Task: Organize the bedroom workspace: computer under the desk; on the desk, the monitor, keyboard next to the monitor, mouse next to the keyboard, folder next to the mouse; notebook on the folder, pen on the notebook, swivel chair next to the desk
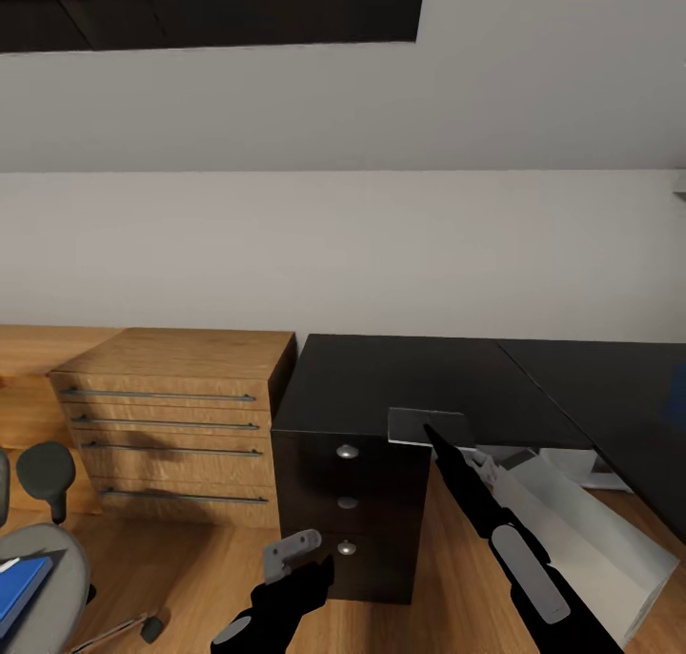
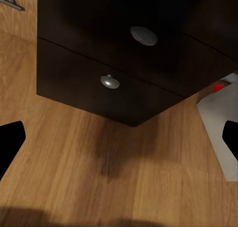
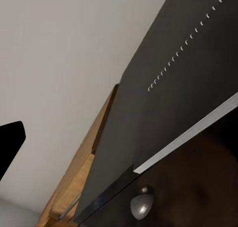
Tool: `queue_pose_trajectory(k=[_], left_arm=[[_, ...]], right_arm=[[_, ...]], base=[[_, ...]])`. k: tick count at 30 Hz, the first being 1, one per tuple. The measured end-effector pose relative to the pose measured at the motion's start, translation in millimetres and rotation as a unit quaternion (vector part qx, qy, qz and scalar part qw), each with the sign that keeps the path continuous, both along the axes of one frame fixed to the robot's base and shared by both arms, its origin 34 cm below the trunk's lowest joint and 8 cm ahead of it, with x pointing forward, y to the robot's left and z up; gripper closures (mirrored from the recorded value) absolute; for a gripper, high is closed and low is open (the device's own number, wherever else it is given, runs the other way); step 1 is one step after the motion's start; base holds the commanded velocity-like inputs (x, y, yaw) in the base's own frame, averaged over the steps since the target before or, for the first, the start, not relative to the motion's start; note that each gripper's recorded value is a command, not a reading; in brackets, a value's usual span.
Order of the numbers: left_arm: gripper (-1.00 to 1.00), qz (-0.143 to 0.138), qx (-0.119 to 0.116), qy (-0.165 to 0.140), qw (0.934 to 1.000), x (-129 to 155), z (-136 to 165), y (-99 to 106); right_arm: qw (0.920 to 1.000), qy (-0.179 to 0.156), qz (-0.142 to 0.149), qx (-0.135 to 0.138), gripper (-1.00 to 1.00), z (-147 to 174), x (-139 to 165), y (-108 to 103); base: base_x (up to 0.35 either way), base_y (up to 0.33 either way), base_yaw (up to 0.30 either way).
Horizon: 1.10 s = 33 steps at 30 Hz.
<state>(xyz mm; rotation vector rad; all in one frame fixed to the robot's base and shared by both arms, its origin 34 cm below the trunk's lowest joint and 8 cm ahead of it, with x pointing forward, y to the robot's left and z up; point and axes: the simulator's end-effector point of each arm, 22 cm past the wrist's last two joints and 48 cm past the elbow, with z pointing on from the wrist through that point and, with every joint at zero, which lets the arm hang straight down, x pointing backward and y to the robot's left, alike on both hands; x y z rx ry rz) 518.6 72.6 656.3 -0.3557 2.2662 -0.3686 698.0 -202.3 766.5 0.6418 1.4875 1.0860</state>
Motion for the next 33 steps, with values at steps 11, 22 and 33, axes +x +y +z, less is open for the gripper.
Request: queue_pose_trajectory(k=[11,22,33], left_arm=[[-1.0,0.026,-0.005,-0.004,0.9996,13.1,4.5,17.6],[-1.0,0.048,0.018,0.025,0.9984,13.9,-23.0,38.6],[-1.0,0.036,0.139,0.132,0.9807,-35.8,-115.6,79.1]], right_arm=[[0.9992,0.04,-0.009,-0.004,-1.0,-38.6,-2.9,-5.6],[0.9936,0.106,-0.033,-0.024,-1.0,-101.6,-14.7,-21.7],[0.9424,0.175,-0.117,-0.259,-1.0,-224.5,-93.6,-67.9]], base=[[-0.108,0.0,0.0],[-0.018,0.0,0.0],[0.0,0.0,0.0]])
